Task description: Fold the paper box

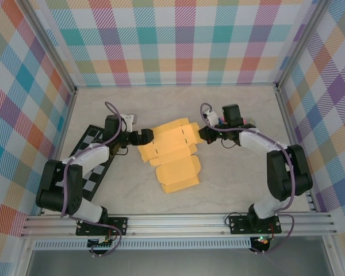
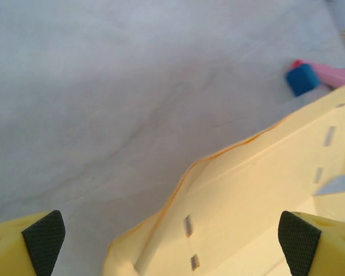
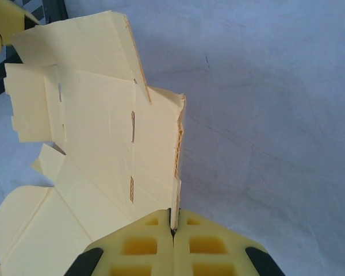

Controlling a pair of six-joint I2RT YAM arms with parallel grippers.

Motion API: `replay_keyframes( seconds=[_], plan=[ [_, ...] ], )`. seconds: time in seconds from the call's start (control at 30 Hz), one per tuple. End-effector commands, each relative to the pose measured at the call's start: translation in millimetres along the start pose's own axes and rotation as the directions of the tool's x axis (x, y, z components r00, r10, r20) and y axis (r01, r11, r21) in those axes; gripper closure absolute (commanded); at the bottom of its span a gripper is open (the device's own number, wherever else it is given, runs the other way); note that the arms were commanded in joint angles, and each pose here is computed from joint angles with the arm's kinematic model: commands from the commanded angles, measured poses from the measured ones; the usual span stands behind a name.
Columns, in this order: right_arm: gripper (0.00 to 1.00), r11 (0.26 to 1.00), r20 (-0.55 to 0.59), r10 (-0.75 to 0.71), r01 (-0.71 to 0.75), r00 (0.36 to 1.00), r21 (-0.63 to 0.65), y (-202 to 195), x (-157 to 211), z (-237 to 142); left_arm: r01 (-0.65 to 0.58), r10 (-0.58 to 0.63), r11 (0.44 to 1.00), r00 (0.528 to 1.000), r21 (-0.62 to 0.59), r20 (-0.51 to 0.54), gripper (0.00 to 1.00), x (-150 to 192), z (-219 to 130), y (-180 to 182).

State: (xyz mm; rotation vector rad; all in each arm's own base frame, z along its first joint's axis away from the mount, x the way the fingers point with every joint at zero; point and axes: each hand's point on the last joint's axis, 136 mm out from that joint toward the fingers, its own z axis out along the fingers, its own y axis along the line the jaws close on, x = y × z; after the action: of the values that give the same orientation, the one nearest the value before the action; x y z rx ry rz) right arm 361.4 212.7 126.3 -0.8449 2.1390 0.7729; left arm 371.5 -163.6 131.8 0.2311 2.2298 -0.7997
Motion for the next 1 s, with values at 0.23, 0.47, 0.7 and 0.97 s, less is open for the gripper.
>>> replay_keyframes(
  seconds=[0.23, 0.47, 0.7, 0.97],
  plan=[
    [1.00, 0.952, 0.074, -0.299, 0.303, 0.952, -0.053, 4.3, -9.0, -6.5, -0.276, 0.280, 0.948, 0.960, 0.159, -0.008, 0.04, -1.4, -12.5, -36.6],
    [1.00, 0.943, 0.044, -0.316, 0.318, 0.948, -0.100, 1.9, -7.0, 2.6, -0.322, 0.357, 0.908, 0.930, 0.268, -0.092, 0.06, 25.8, 2.9, -61.5],
    [1.00, 0.941, 0.043, -0.314, 0.316, 0.949, -0.119, 2.1, -7.0, 5.6, -0.414, 0.462, 0.868, 0.876, 0.276, -0.139, 0.11, 37.1, 21.7, -84.7],
    [1.00, 0.940, 0.060, -0.310, 0.316, 0.949, -0.126, 6.3, -8.6, 2.7, -0.468, 0.513, 0.845, 0.846, 0.257, -0.145, 0.29, 30.3, 41.2, -92.1]
  ],
)
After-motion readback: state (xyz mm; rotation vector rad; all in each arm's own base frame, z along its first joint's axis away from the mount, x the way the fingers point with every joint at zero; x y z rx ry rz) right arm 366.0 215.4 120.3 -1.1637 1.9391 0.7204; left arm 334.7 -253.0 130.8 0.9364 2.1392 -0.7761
